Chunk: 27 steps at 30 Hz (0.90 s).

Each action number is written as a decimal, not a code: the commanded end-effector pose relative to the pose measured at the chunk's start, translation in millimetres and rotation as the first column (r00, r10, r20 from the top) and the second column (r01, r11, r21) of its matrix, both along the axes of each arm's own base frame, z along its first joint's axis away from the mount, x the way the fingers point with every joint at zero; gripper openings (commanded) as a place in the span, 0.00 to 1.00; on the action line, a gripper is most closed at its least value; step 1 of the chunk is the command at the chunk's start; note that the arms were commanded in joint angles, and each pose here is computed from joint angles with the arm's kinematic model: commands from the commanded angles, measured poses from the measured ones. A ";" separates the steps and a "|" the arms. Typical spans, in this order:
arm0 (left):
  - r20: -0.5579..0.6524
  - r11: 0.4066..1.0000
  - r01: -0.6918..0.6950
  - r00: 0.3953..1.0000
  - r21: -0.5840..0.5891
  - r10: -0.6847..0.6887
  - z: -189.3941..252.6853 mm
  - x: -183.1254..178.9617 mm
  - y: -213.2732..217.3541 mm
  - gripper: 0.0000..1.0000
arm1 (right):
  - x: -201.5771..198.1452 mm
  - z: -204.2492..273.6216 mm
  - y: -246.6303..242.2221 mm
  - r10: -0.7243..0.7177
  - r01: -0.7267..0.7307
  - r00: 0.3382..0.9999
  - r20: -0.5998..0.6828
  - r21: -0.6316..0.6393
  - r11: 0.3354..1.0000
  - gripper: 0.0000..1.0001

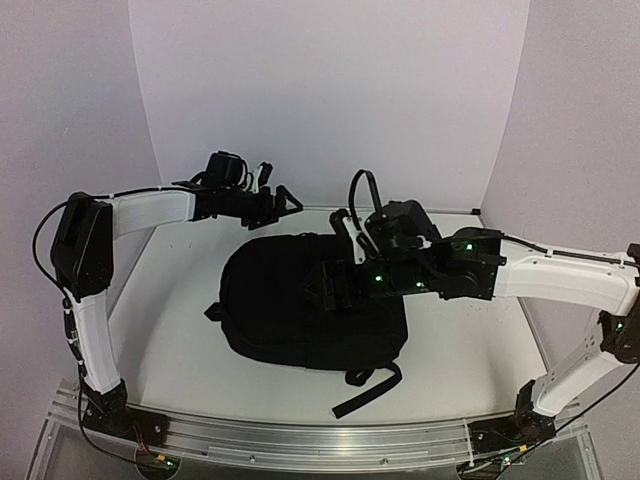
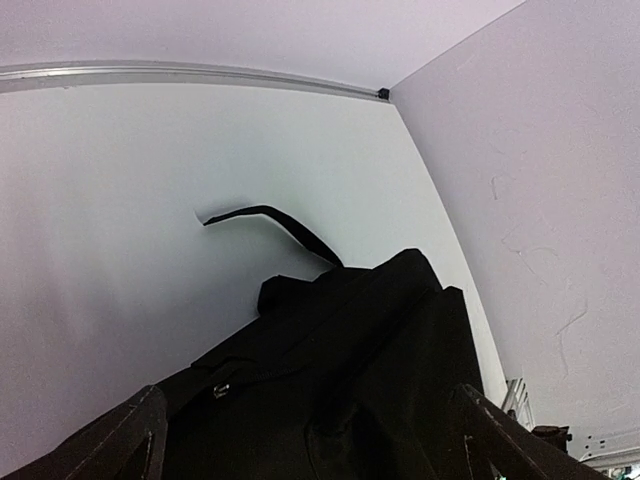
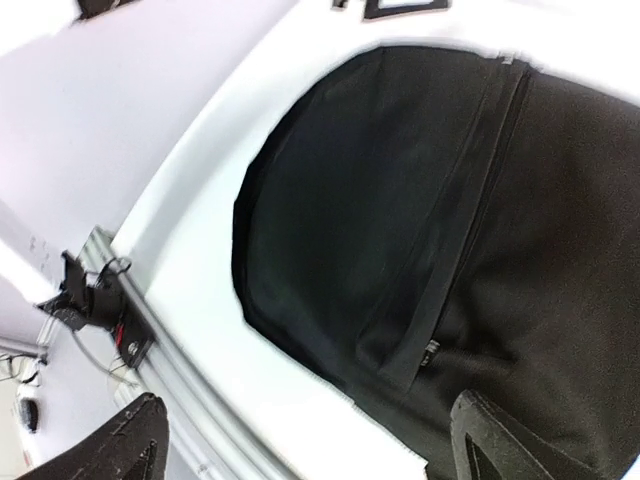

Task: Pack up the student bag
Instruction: Reset both arms

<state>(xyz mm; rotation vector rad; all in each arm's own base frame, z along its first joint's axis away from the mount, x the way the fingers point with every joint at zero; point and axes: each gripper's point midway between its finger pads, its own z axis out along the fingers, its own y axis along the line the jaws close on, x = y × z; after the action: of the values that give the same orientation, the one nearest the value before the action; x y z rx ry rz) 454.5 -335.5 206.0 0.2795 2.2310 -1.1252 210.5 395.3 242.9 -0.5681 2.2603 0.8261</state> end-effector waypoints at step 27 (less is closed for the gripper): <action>0.100 0.673 -0.737 0.666 -0.067 0.739 48.5 -66.1 362.1 1.00 | 190.5 9.7 -362.0 -0.812 0.825 0.538 0.225 0.055 0.562 0.98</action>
<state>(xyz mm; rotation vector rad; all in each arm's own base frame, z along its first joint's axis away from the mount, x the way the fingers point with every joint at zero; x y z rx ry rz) 411.2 10.2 242.5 -0.5004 1.9390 -0.6916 406.4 60.6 204.2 0.3942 2.1597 0.2026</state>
